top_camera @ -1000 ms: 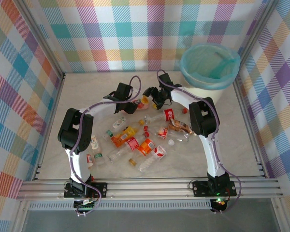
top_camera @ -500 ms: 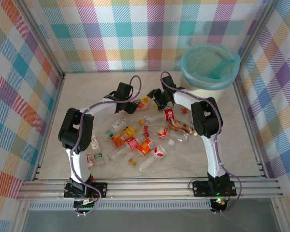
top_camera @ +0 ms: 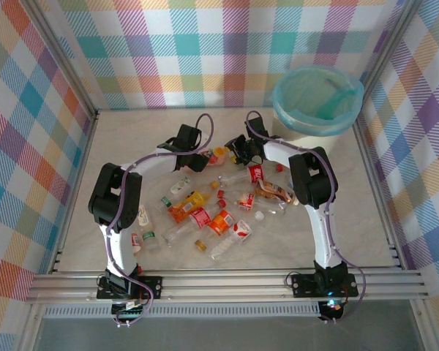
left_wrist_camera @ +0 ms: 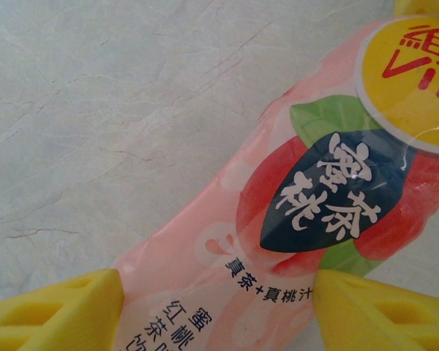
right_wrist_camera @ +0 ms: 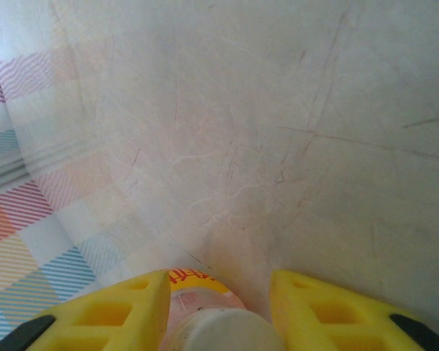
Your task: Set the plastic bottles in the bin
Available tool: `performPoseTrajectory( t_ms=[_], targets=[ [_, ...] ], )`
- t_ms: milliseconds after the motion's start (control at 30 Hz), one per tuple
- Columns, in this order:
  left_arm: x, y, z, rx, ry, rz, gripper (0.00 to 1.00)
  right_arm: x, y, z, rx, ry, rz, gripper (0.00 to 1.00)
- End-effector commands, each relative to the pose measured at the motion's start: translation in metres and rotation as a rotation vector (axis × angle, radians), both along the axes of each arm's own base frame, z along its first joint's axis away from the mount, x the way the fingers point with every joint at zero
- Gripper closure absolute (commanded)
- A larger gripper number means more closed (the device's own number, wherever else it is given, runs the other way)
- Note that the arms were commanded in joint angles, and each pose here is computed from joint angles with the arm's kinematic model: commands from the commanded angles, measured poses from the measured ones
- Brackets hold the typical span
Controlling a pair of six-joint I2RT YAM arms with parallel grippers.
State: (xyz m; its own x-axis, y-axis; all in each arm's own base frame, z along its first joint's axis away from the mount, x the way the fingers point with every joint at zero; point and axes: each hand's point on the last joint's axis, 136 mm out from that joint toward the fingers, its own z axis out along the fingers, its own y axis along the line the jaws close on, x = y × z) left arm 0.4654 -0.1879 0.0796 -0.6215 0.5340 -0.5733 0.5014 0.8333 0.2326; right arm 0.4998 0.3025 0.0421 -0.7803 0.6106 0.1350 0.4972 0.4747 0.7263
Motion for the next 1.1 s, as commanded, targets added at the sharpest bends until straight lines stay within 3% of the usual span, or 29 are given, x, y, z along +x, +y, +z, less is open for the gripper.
performPoseTrajectory(
  t_ms=[0, 200, 400, 700, 933, 1067],
  targets=[
    [-0.023, 0.005, -0.026, 0.031, 0.126, 0.009, 0.31, 0.005, 0.001, 0.022, 0.039, -0.034, -0.022, 0.64],
    [-0.012, 0.004, 0.025, -0.013, 0.017, 0.030, 0.28, 0.011, 0.000, 0.059, 0.050, -0.114, -0.032, 0.80],
    [-0.014, 0.006, 0.130, -0.129, -0.173, 0.061, 0.25, 0.009, 0.006, 0.101, 0.047, -0.205, -0.022, 0.84],
    [-0.059, 0.031, 0.249, -0.268, -0.388, 0.114, 0.24, -0.006, 0.034, 0.178, -0.067, -0.416, 0.067, 0.87],
    [-0.098, 0.056, 0.313, -0.351, -0.505, 0.169, 0.24, -0.023, 0.062, 0.253, -0.203, -0.628, 0.221, 0.88],
    [-0.114, 0.065, 0.346, -0.408, -0.530, 0.199, 0.26, -0.034, 0.054, 0.310, -0.303, -0.767, 0.285, 0.88]
  ],
)
